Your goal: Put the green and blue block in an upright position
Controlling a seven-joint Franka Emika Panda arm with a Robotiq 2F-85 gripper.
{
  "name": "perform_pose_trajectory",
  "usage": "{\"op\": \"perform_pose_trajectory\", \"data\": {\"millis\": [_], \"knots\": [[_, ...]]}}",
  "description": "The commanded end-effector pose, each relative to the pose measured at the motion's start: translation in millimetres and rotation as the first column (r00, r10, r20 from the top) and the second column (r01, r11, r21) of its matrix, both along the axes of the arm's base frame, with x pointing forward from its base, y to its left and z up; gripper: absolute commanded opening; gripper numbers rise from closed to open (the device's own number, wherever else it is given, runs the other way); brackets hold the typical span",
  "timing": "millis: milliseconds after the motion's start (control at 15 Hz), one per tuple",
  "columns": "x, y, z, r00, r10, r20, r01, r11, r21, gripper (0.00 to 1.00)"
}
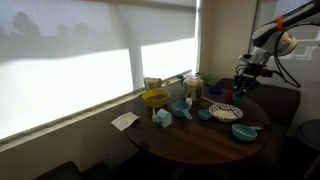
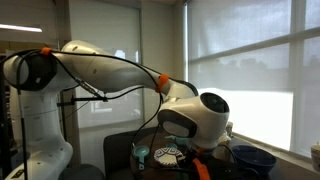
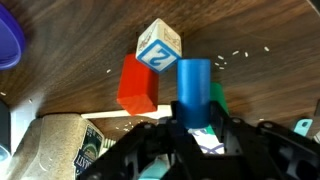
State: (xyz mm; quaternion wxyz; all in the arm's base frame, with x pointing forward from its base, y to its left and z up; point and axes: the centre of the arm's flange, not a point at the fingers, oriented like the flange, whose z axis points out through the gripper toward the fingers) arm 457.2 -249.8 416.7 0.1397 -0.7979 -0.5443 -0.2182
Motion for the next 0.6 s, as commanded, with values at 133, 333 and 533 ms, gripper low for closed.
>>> {"op": "perform_pose_trajectory", "data": {"millis": [133,333,533], "knots": [[-5,-1,-4,1.0,-0.021,0.006,0.02,0.99,0.141,0.08],[-13,-8,-9,0.999,-0.048,0.009,0.045,0.977,0.206,0.08],[-24,-19,-23,0.996,-0.083,0.015,0.075,0.955,0.288,0.08]]}}
